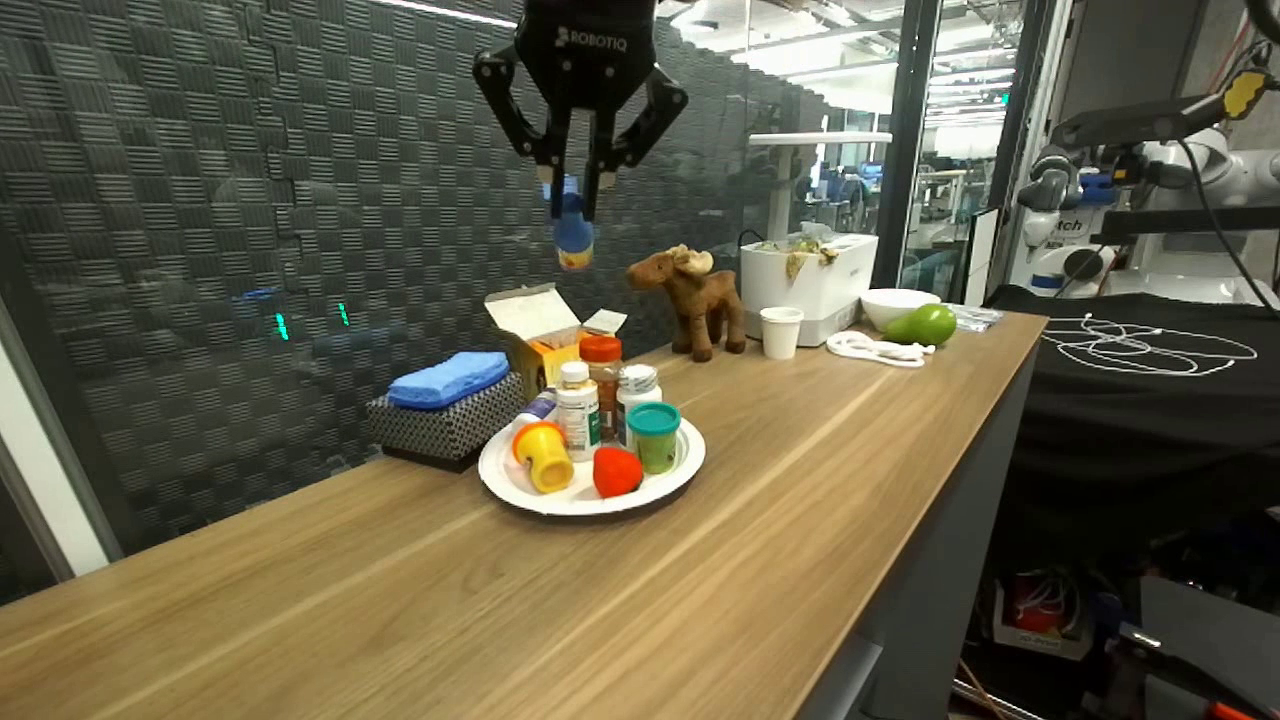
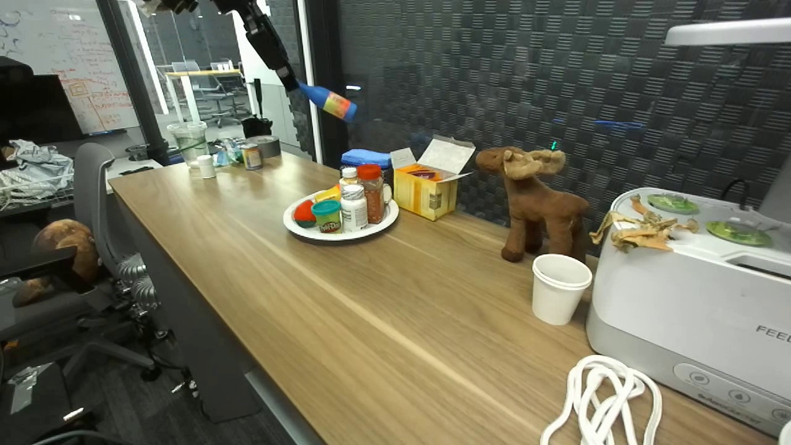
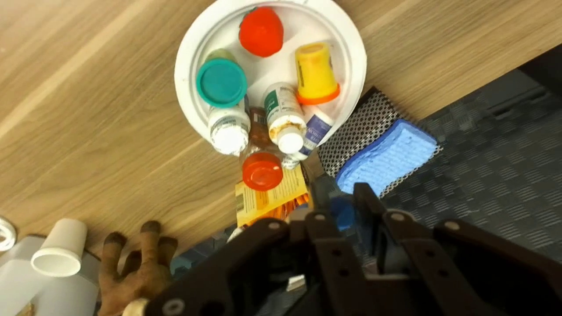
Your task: Put the containers and strawberry on the white plate
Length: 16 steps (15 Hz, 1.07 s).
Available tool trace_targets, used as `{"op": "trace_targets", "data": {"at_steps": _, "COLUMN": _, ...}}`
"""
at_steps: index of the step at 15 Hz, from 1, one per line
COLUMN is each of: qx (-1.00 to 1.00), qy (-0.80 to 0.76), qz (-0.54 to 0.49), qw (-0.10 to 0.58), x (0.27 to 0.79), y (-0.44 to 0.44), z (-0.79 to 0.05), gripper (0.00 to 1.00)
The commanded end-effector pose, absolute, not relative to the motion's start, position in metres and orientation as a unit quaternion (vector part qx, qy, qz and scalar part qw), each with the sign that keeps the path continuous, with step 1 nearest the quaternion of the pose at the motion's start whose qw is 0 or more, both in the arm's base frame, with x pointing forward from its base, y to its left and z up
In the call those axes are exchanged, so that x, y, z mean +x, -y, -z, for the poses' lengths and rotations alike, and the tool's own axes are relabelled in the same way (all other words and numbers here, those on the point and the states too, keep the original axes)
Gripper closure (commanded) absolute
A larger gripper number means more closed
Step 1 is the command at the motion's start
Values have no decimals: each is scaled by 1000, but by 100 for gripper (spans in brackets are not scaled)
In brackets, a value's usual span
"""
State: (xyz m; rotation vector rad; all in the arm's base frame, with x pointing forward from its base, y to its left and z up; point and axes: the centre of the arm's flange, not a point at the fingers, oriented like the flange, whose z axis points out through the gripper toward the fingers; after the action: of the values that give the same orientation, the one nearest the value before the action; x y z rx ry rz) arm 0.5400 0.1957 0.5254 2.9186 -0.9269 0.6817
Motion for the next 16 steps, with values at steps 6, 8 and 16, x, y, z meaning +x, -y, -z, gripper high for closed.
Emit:
{"op": "trace_targets", "data": {"at_steps": 6, "qx": 916, "qy": 370, "qz": -89, "qw": -130, "x": 526, "y": -162, "z": -507, "gripper": 95}}
{"op": "trace_targets", "data": {"at_steps": 8, "qx": 911, "qy": 380, "qz": -60, "qw": -151, "x": 526, "y": -153, "z": -491, "gripper": 95}}
{"op": "trace_targets", "data": {"at_steps": 16, "qx": 898, "qy": 396, "qz": -30, "qw": -189, "x": 528, "y": -121, "z": -445, "gripper": 95}}
